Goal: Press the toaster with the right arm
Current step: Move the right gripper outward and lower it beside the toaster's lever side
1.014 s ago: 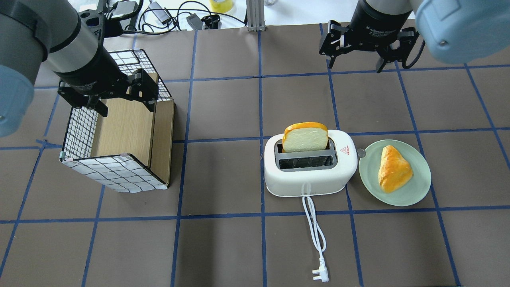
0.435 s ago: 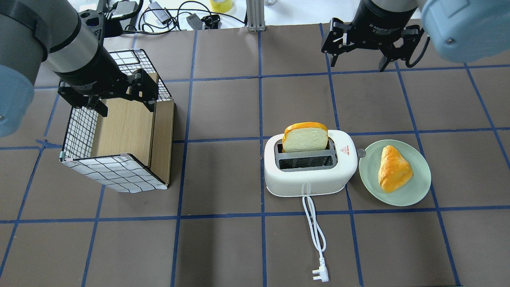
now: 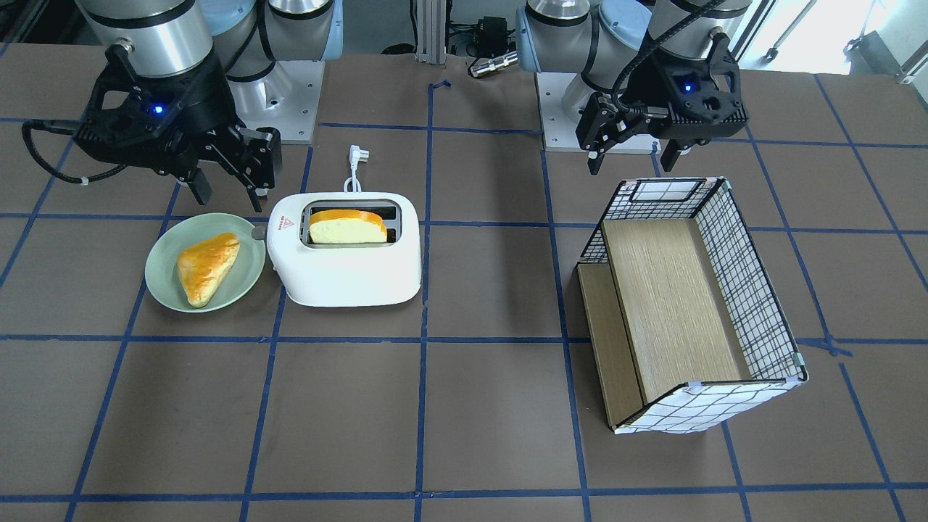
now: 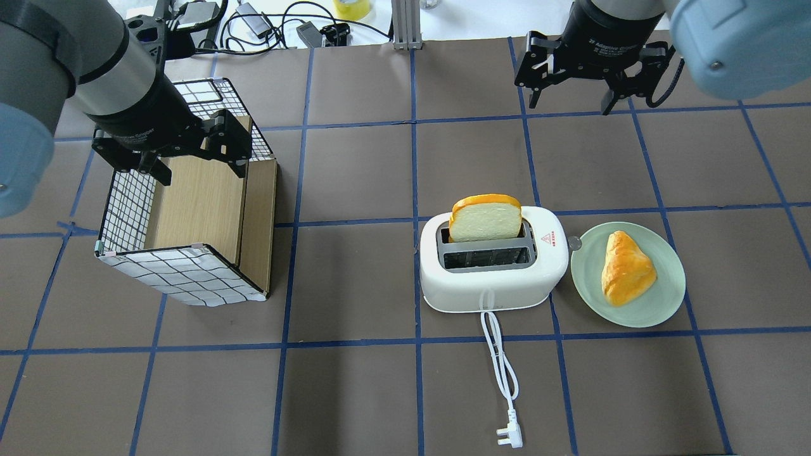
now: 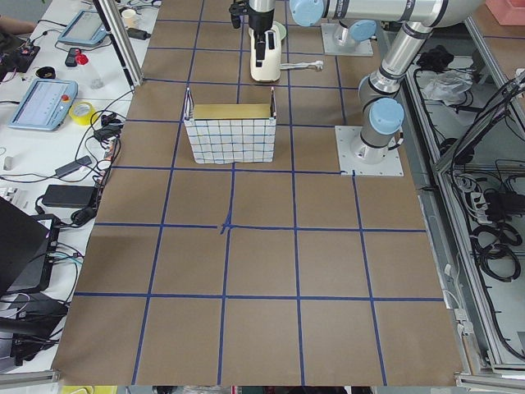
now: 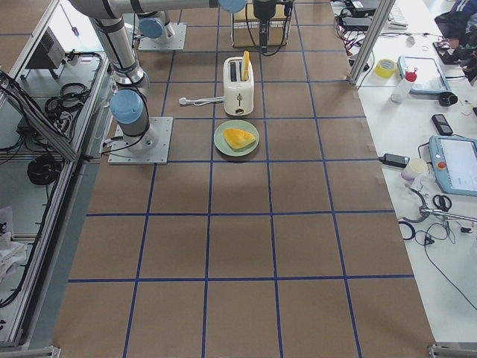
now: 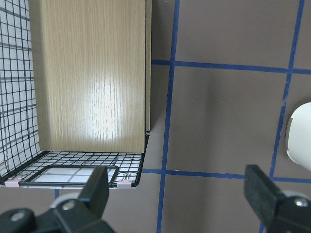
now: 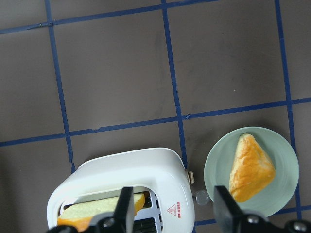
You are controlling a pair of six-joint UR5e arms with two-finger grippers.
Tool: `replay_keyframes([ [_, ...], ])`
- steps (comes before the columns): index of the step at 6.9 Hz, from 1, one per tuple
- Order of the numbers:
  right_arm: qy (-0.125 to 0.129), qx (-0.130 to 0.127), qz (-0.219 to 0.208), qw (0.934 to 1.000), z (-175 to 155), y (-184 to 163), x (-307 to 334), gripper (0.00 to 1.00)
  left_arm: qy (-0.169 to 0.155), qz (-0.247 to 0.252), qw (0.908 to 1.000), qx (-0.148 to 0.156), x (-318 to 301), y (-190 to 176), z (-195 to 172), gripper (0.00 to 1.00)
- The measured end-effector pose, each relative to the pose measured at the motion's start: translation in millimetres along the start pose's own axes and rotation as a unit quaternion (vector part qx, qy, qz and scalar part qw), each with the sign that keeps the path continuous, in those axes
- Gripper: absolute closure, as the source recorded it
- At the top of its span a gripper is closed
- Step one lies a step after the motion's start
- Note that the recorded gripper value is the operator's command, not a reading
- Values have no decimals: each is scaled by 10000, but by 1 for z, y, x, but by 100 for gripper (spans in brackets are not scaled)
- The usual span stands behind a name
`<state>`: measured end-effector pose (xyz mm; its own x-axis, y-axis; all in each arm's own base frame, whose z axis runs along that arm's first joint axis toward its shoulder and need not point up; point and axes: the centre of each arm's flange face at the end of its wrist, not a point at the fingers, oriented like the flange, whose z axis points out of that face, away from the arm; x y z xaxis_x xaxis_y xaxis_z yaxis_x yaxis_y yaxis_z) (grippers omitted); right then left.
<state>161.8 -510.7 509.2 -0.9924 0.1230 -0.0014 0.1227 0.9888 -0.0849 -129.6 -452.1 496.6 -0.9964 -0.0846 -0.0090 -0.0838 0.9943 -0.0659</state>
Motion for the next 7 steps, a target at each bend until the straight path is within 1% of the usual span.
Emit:
replay_keyframes([
  [1, -141, -249, -41, 9996, 10, -6, 19, 100, 0, 0, 10000, 0, 0, 0, 0, 0],
  [2, -525, -546, 18, 9971, 24, -12, 40, 100, 0, 0, 10000, 0, 0, 0, 0, 0],
  [3, -1056, -835, 89, 9909, 39, -16, 66, 100, 0, 0, 10000, 0, 0, 0, 0, 0],
  [4, -1575, -1115, 117, 9811, 54, -17, 98, 100, -2, 0, 10000, 0, 0, 0, 0, 0],
  [5, -2219, -1401, 145, 9648, 74, -14, 133, 100, -5, 0, 10000, 0, 0, 0, 0, 0],
  [6, -2919, -1551, 221, 9435, 99, -5, 162, 100, -5, 0, 10000, 1, 0, 0, 0, 0],
  [7, -3405, -1598, 214, 9263, 128, 7, 182, 100, -2, 0, 10000, 0, 0, 0, 0, 0],
])
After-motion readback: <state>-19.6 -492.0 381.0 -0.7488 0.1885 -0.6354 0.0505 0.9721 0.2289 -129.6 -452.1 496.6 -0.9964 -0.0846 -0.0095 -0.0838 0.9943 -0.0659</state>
